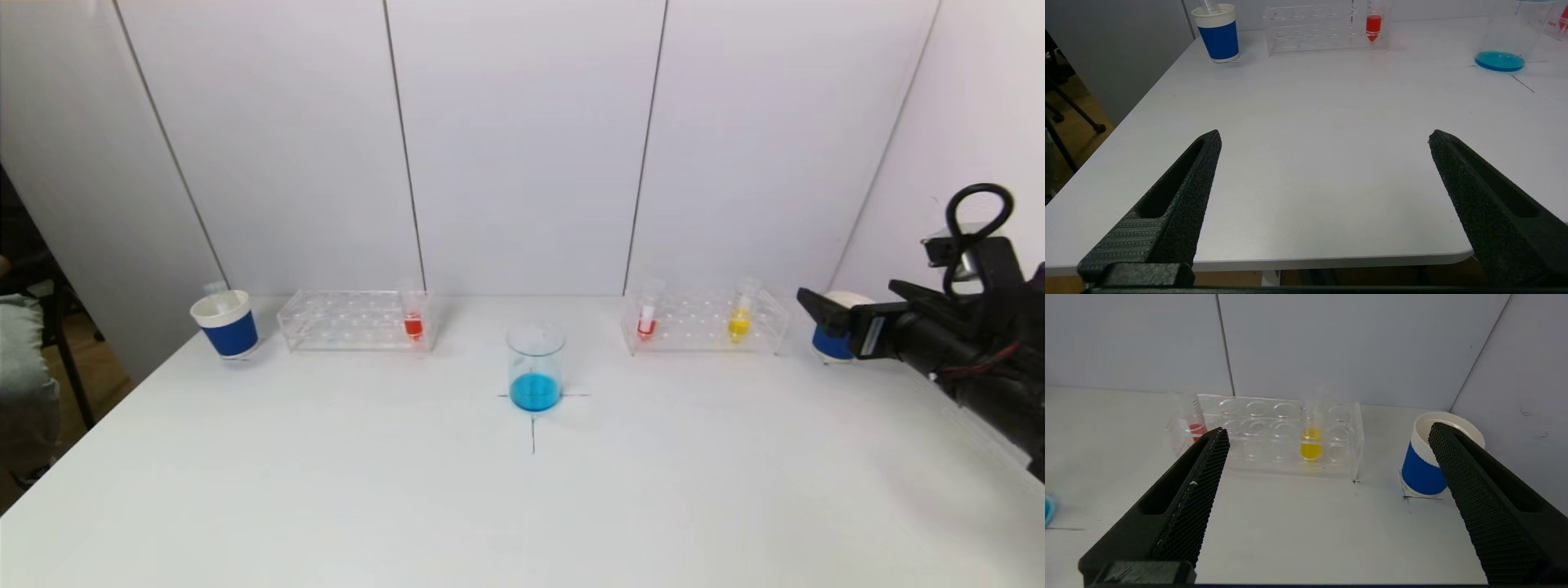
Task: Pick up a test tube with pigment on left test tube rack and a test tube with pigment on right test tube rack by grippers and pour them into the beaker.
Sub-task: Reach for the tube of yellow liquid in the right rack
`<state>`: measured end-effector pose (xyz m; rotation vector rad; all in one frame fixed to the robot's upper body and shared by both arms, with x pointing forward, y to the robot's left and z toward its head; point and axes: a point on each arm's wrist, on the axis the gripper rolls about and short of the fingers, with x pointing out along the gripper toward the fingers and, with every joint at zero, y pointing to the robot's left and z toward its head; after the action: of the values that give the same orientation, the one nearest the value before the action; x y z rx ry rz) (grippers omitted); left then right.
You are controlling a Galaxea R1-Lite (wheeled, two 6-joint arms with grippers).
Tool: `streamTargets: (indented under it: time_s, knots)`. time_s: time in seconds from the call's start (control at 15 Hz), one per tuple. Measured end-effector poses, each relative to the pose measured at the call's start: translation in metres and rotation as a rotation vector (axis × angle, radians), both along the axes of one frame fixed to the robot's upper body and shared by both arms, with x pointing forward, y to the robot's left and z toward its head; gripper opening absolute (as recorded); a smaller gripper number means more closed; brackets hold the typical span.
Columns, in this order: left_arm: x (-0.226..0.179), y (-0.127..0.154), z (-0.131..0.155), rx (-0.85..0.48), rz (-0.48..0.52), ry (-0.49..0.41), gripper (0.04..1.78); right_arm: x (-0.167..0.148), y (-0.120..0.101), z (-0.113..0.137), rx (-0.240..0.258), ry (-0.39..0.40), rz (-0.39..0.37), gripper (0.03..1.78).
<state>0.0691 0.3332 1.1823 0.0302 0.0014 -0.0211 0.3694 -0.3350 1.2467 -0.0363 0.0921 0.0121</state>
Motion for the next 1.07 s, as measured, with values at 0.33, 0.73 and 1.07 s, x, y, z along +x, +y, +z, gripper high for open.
streamTargets:
  time_s: [0.33, 0.73, 1.07]
  knots:
    - [0.0, 0.0, 0.0, 0.0, 0.0, 0.0, 1.77, 0.053, 0.0, -0.053, 0.064, -0.004, -0.03, 1.77]
    - [0.0, 0.0, 0.0, 0.0, 0.0, 0.0, 1.77, 0.086, 0.0, -0.089, 0.081, 0.019, -0.033, 1.77]
    - [0.0, 0.0, 0.0, 0.0, 0.0, 0.0, 1.77, 0.1, -0.003, -0.1, 0.08, 0.019, -0.036, 1.77]
